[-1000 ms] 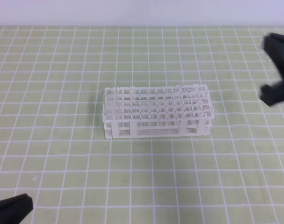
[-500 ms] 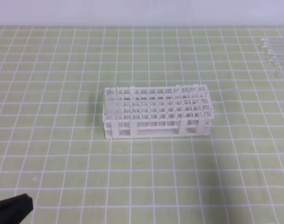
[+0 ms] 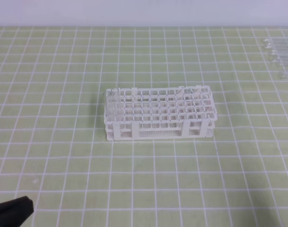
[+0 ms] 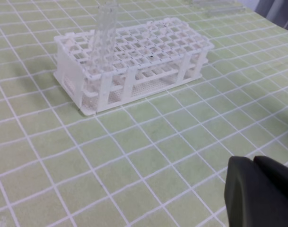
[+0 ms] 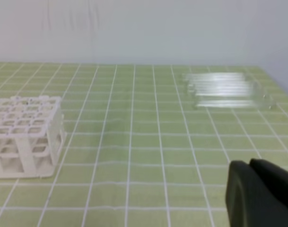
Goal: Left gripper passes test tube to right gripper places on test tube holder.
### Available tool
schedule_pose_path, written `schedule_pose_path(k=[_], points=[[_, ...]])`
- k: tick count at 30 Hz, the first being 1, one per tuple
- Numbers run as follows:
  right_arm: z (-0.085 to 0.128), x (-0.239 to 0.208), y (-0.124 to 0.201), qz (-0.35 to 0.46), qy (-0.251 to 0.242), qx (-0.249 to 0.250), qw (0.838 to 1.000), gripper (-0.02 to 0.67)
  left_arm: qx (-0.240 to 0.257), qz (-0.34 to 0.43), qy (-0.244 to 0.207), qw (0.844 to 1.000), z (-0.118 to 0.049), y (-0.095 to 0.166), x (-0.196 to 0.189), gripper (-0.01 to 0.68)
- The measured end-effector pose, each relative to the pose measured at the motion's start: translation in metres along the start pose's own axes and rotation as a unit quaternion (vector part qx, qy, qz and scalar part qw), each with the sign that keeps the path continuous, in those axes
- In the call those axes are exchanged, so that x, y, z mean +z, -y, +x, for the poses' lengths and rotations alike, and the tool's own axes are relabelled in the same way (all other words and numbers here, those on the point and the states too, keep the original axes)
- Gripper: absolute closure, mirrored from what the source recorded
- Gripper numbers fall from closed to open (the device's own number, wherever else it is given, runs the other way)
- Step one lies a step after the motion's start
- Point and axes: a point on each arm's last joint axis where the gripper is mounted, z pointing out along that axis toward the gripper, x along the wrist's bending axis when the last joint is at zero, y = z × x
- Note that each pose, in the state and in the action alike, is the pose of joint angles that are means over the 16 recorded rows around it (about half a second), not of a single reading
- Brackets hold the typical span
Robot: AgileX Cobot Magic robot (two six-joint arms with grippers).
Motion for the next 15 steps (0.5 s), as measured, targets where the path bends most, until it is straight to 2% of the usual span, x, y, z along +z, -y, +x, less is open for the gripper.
schedule_pose_path(k=[15], points=[[0.002,-0.005,0.022,0.030,-0.012,0.030,0.999,0.664,0.000,-0.001,0.001,1.000,0.000,0.000,0.000,0.675]])
